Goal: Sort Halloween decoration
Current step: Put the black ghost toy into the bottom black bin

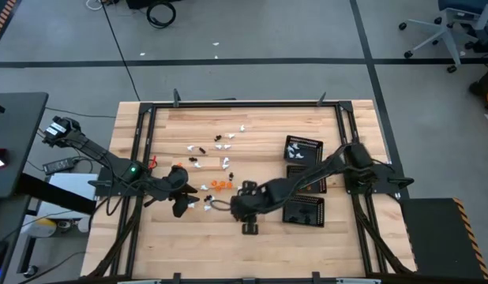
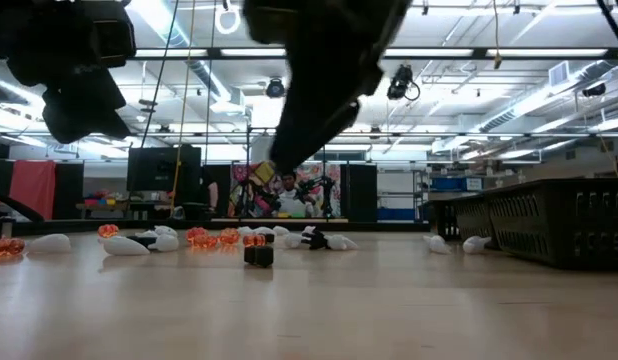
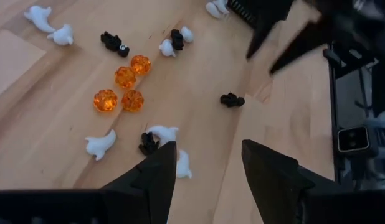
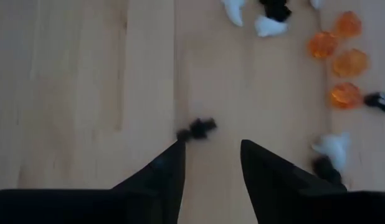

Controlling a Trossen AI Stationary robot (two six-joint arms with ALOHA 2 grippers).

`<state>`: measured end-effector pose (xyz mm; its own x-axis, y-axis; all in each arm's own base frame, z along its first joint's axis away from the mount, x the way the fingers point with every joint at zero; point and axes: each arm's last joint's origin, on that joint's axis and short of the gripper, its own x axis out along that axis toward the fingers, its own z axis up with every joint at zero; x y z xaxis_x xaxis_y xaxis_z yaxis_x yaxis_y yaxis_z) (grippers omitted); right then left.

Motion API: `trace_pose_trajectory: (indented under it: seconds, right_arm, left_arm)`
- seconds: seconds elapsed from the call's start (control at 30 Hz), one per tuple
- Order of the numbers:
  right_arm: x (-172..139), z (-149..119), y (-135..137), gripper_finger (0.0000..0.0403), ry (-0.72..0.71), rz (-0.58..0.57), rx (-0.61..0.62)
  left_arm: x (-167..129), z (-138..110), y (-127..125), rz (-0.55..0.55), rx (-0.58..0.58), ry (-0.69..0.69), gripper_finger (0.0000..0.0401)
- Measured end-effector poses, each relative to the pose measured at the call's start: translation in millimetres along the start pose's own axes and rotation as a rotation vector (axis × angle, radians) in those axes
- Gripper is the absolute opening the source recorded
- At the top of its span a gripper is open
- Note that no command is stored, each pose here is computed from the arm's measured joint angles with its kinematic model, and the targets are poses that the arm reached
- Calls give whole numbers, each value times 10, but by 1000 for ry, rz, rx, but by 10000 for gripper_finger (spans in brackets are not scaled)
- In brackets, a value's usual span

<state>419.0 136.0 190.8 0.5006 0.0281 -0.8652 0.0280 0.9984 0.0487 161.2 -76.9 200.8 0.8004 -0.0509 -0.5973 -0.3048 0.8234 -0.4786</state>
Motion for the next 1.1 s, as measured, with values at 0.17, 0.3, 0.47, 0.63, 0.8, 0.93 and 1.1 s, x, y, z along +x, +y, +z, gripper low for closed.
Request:
trace_pose_trajectory:
  seconds: [0.17, 0.3, 0.47, 0.63, 0.8, 0.93, 1.1]
  right_arm:
    - [216, 28, 159, 189, 29, 15, -13]
    - [363, -9, 188, 216, 28, -24, 0]
    - [516, -64, 176, 230, 51, -50, -5]
    - [601, -64, 158, 222, 28, -82, 0]
    - [674, -95, 161, 193, 48, -64, -1]
    - [669, -116, 203, 146, 51, -65, -11]
    - [670, -130, 221, 81, 71, -32, 9]
  left_arm:
    - [0, 2, -4, -4, -40, -2, 192]
    - [0, 5, -8, -8, -58, -5, 192]
    - [-1, 4, -8, -7, -56, -5, 192]
    - [-1, -1, -2, -1, -47, 0, 192]
    - [0, -3, 1, 2, -40, 2, 192]
    - [-1, -3, 1, 1, -18, 2, 192]
    - [-1, -5, 4, 4, 95, 4, 192]
